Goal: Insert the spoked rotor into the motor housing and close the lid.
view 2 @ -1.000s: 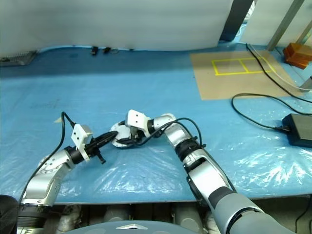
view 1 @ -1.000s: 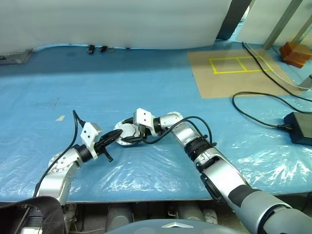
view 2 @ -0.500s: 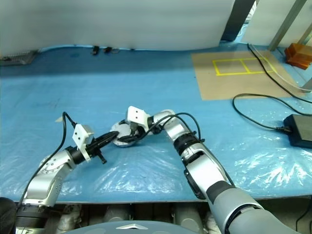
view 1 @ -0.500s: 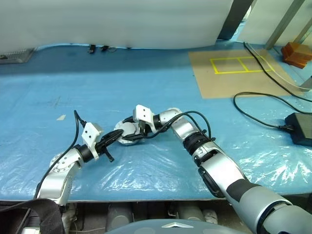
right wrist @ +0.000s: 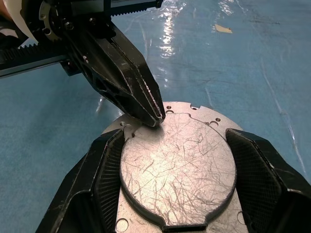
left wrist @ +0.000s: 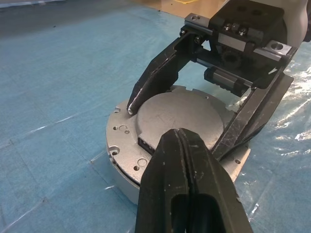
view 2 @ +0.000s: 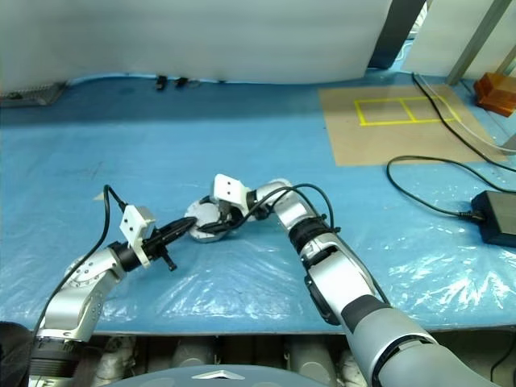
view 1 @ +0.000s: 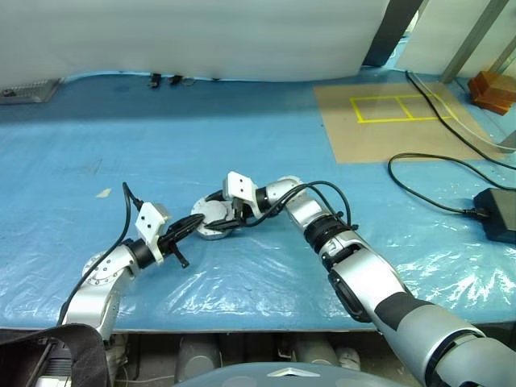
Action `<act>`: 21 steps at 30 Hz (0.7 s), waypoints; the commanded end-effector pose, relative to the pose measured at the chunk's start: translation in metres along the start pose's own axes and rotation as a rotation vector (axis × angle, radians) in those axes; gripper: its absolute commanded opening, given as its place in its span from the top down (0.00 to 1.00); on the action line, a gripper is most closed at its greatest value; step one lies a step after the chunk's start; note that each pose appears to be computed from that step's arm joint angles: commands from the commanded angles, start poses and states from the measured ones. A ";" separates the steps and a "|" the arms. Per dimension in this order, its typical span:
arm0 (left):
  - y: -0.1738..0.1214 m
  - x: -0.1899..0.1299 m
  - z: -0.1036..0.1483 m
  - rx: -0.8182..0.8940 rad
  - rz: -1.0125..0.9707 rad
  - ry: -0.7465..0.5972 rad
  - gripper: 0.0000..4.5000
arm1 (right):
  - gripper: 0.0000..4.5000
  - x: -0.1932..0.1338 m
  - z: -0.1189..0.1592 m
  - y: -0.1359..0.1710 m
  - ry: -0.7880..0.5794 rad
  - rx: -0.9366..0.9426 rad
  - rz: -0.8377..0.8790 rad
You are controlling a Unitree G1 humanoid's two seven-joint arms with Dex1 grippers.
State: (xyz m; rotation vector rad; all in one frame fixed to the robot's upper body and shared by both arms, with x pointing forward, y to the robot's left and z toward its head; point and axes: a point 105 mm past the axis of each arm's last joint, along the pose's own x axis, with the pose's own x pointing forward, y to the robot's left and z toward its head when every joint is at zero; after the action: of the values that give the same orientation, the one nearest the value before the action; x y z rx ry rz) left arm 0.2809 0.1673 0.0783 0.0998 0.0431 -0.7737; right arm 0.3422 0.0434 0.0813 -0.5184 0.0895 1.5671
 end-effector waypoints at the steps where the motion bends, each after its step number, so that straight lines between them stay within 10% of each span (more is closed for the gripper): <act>1: -0.001 -0.001 0.010 0.028 -0.002 -0.027 1.00 | 0.34 -0.007 -0.047 0.013 0.173 0.038 0.003; 15: -0.001 0.014 0.012 0.060 -0.029 -0.017 1.00 | 0.34 -0.004 -0.054 0.022 0.175 0.071 0.013; 21: -0.002 0.025 -0.019 0.126 -0.063 0.191 1.00 | 0.34 0.000 -0.044 0.022 0.137 0.075 0.029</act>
State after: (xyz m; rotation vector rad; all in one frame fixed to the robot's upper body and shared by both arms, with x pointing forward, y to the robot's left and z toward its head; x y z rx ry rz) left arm 0.3006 0.1430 0.0796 0.2626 0.0728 -0.8429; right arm 0.3407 0.0427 0.0773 -0.5449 0.0649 1.5489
